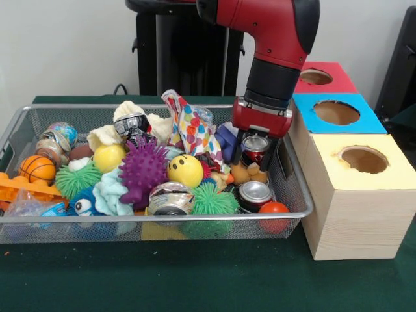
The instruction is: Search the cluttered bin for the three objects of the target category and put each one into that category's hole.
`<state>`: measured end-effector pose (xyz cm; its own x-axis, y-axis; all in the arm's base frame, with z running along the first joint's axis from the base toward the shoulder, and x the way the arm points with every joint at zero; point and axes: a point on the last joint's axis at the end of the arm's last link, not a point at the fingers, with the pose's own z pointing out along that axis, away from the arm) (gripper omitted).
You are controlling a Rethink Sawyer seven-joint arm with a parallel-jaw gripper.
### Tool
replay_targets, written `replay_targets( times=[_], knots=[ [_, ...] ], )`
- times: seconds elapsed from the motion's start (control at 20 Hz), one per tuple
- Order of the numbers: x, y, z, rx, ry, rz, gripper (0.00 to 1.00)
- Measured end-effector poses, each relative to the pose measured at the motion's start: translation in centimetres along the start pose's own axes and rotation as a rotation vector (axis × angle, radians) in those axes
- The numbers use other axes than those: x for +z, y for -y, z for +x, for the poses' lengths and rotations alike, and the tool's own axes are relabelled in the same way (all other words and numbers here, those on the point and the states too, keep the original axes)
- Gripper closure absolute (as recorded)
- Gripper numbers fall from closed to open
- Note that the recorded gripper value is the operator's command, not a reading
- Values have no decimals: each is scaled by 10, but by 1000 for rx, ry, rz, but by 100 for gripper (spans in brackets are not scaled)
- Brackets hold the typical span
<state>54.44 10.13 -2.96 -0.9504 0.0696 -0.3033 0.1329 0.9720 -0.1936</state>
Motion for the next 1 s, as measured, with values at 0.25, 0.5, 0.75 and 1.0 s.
replay_targets(
  times=[0.25,0.5,0.75,1.0],
  knots=[
    [1,1,-7,46,22,6,0],
    [2,8,-14,210,39,34,0],
    [2,16,-13,351,71,57,0],
    [2,27,-2,511,91,86,0]
  ],
)
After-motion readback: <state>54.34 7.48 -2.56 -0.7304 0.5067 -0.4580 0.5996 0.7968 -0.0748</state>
